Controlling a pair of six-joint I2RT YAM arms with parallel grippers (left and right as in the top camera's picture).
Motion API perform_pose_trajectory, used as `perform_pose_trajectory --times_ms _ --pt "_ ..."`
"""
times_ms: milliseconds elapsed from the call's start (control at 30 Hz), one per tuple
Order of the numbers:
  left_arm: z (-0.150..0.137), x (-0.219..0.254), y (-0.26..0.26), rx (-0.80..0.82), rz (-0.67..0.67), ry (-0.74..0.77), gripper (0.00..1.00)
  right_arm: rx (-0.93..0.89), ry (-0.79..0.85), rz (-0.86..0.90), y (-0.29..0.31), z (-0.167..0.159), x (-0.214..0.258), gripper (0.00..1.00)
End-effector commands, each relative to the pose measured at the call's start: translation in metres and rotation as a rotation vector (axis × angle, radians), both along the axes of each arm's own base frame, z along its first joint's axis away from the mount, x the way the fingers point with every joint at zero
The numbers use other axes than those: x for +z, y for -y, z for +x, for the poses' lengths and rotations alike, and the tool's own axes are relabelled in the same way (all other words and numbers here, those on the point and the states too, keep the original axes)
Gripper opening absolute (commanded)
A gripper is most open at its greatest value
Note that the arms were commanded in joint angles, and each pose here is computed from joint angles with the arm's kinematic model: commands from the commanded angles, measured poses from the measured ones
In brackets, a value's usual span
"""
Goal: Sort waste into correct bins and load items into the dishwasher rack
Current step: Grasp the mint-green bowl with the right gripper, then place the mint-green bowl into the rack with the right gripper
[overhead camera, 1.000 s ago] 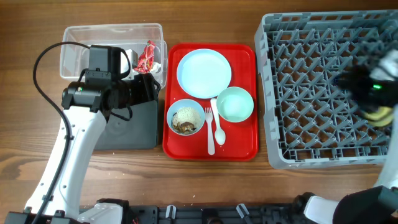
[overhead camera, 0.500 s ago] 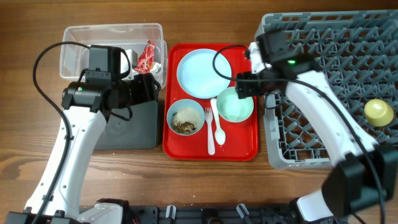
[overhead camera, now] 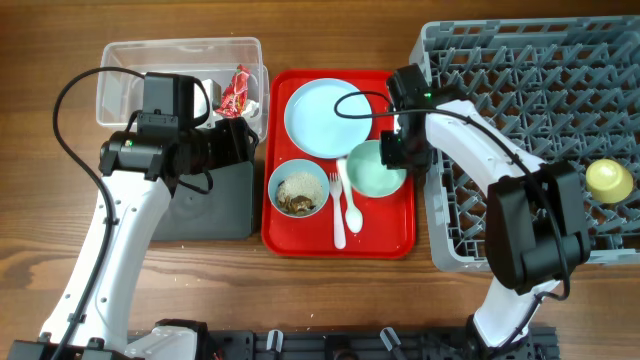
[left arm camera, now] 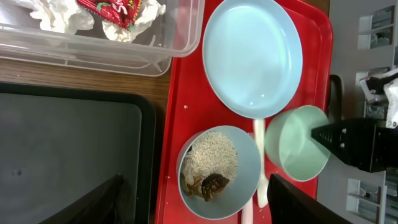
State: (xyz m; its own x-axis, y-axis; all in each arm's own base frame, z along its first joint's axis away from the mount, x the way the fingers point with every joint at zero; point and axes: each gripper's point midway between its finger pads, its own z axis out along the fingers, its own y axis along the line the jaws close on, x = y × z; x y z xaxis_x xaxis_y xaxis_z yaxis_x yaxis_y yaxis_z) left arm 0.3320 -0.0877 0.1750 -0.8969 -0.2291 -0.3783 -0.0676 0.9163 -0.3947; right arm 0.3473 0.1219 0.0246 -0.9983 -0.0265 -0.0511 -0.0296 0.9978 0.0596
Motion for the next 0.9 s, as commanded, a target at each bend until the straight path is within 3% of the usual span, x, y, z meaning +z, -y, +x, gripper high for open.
perform_pose_trajectory --times_ms 0,167,300,400,500,600,733,867 --pt "0.001 0.006 -0.003 -0.009 0.014 0.026 0.72 -0.023 -0.029 -0.025 0.003 -0.007 -0.008 0.05" --pt "0.001 0.006 -0.003 -0.009 0.014 0.026 0.72 -0.028 0.010 -0.030 0.007 -0.003 0.016 0.04" --pt "0.001 0.006 -0.003 -0.009 0.014 0.026 0.72 -0.070 0.207 -0.019 0.022 0.019 0.085 0.04" --pt "0.001 0.006 -0.003 -0.009 0.014 0.026 0.72 -0.167 0.468 -0.078 0.061 0.039 0.158 0.04" --pt "0.001 0.006 -0.003 -0.009 0.014 0.026 0.73 -0.290 0.710 -0.218 0.116 0.051 0.221 0.04" --pt "0.001 0.006 -0.003 -0.009 0.014 0.026 0.73 -0.287 0.852 -0.396 0.162 0.062 0.262 0.04" --pt "0.001 0.006 -0.003 -0.009 0.014 0.026 0.73 -0.241 0.924 -0.681 0.226 0.077 0.296 0.04" --pt "0.001 0.006 -0.003 -0.009 0.014 0.026 0.74 -0.329 0.941 -0.863 0.287 0.085 0.309 0.04"
